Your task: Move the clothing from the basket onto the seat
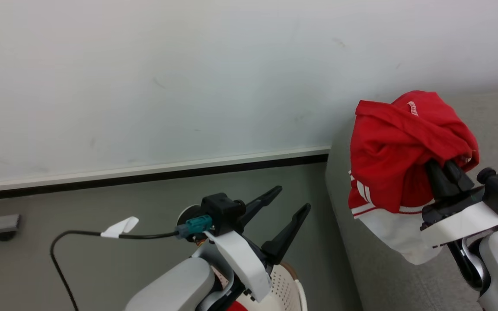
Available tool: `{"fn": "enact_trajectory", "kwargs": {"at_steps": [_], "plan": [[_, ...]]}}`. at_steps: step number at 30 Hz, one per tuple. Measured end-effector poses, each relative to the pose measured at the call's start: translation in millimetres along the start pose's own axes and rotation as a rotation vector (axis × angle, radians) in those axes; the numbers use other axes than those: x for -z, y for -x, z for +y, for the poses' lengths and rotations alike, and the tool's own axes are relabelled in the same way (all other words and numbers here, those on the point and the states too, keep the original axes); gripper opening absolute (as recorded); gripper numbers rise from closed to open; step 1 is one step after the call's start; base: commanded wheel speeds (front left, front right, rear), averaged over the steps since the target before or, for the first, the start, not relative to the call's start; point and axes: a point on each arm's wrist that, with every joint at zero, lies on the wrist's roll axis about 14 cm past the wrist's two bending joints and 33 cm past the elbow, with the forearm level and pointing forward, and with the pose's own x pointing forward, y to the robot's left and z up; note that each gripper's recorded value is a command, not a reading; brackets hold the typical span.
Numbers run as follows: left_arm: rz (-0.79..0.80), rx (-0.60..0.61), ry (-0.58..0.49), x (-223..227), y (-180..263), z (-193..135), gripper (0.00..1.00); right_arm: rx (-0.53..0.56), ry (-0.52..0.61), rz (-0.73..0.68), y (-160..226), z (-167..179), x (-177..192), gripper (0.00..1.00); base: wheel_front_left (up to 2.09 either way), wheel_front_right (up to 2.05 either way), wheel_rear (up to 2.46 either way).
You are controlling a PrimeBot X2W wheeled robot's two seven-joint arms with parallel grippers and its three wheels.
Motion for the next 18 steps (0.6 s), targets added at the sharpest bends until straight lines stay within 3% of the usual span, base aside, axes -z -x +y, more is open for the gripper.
{"fn": "enact_trajectory", "kwargs": {"at_steps": [7, 18], "plan": [[0.0, 0.112, 0.019, 9, -32, -20, 1.0, 0.122, 0.064, -0.015, 21, -47, -14, 0.0, 0.0, 0.0, 0.0], [0.046, 0.229, 0.08, 38, -59, -44, 1.0, 0.273, 0.103, 0.053, 56, -96, -4, 0.0, 0.0, 0.0, 0.0]]}}
